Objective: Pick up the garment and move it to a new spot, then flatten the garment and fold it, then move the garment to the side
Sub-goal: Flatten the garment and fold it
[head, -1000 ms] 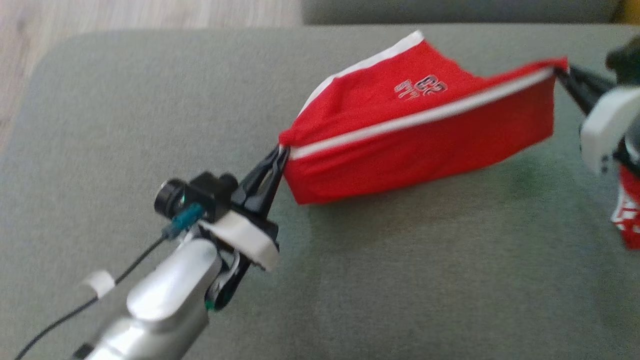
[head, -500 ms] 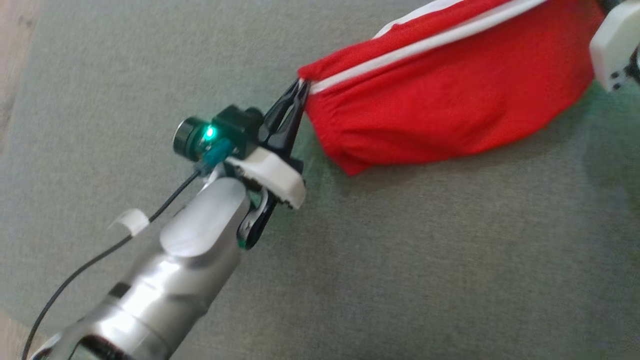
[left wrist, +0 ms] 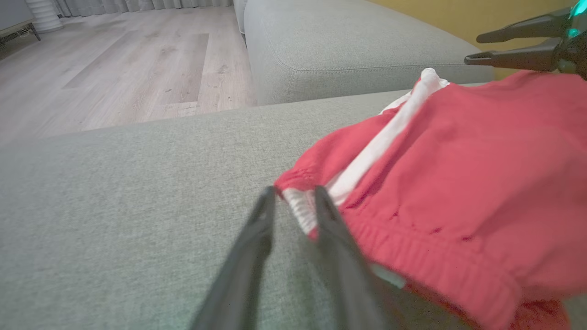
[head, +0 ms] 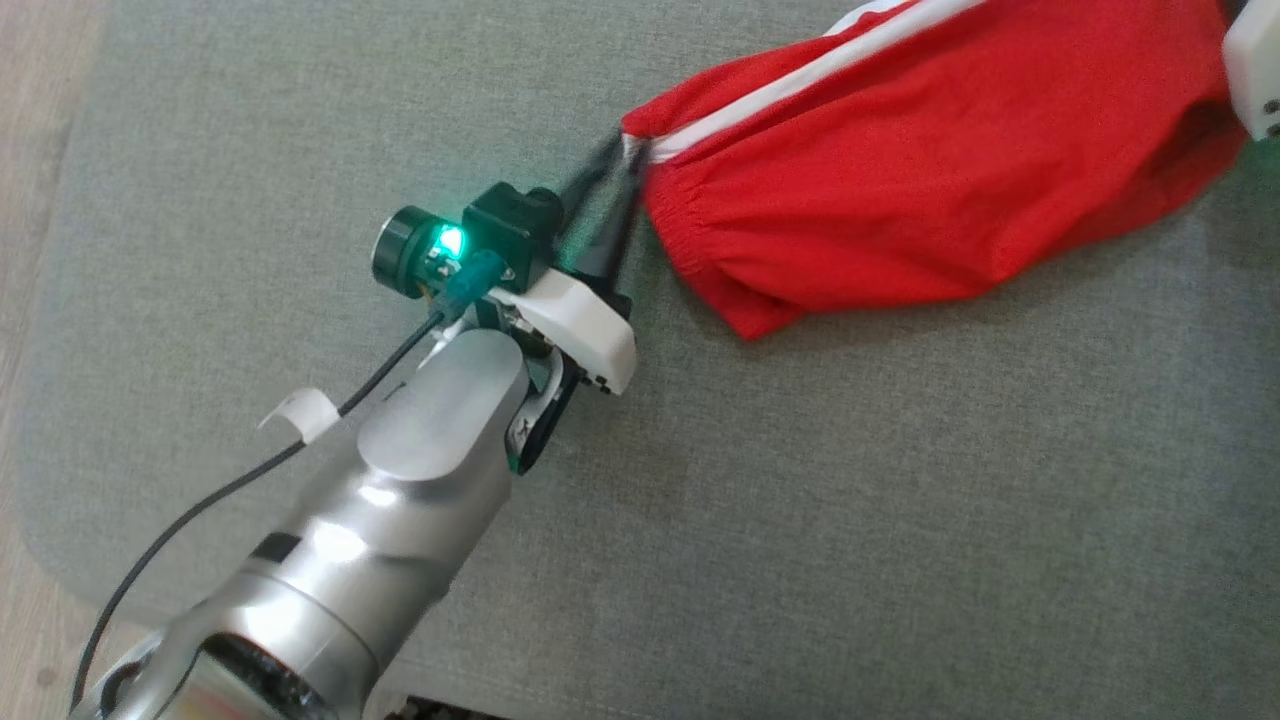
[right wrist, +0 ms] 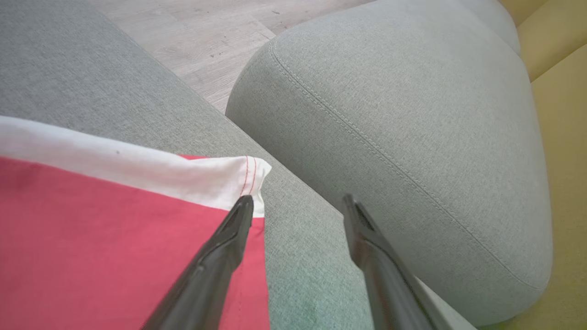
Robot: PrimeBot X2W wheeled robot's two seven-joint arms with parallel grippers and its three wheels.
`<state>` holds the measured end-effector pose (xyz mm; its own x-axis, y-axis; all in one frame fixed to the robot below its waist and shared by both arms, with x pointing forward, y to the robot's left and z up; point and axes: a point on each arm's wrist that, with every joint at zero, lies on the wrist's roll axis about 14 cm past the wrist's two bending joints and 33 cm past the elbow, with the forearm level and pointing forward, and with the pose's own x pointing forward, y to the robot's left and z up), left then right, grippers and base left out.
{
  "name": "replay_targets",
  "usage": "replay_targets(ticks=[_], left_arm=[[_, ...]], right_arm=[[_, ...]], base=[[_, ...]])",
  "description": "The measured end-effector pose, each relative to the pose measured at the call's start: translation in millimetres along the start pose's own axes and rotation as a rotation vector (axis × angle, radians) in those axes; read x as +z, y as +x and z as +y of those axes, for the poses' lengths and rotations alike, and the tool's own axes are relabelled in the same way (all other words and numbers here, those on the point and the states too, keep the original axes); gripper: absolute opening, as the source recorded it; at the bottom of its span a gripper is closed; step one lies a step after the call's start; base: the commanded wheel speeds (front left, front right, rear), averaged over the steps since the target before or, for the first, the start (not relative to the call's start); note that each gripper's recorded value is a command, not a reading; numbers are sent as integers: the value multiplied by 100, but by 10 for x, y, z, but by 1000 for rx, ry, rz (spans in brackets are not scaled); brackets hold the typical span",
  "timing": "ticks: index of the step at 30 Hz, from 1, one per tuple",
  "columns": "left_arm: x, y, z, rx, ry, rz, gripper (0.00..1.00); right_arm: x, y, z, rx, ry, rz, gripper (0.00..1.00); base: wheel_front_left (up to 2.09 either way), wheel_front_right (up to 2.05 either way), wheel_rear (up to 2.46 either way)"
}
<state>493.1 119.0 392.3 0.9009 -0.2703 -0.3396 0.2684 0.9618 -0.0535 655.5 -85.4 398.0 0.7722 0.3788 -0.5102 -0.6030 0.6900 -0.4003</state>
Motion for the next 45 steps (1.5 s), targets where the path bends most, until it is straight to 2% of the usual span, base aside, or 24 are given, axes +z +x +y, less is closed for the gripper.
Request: replay_targets(ticks=[7, 12, 16, 19, 26, 29, 34, 42, 45], left_arm=[[193, -45, 101, 44, 12, -39, 100], [587, -188, 166, 93, 3, -154, 100], [797, -382, 234, 137, 5, -232, 100], [936, -487, 276, 161, 0, -283, 100], [1273, -831, 215, 188, -3, -440, 100], [1216, -970, 193, 217, -33, -459, 100], [877, -1138, 133, 249, -72, -413, 100], [536, -1367, -55, 240, -108, -365, 100], [476, -1377, -100, 229, -109, -353, 100]], right_arm=[[109, -125, -121, -41, 37, -36, 100], [480, -421, -277, -101, 178, -214, 100], [637, -700, -365, -150, 280, -335, 100], [704, -839, -383, -168, 316, -382, 100], [950, -1367, -294, -208, 523, -573, 100], [750, -1597, -121, -233, 581, -588, 100], [262, -1968, 275, -293, 690, -556, 100], [-144, -2466, 742, -355, 747, -510, 100], [-310, -2554, 814, -377, 766, -476, 100]], base=[[0, 0, 0], [0, 0, 0], [0, 0, 0], [0, 0, 0], [0, 0, 0], [0, 0, 0], [0, 0, 0], [0, 0, 0], [0, 0, 0]])
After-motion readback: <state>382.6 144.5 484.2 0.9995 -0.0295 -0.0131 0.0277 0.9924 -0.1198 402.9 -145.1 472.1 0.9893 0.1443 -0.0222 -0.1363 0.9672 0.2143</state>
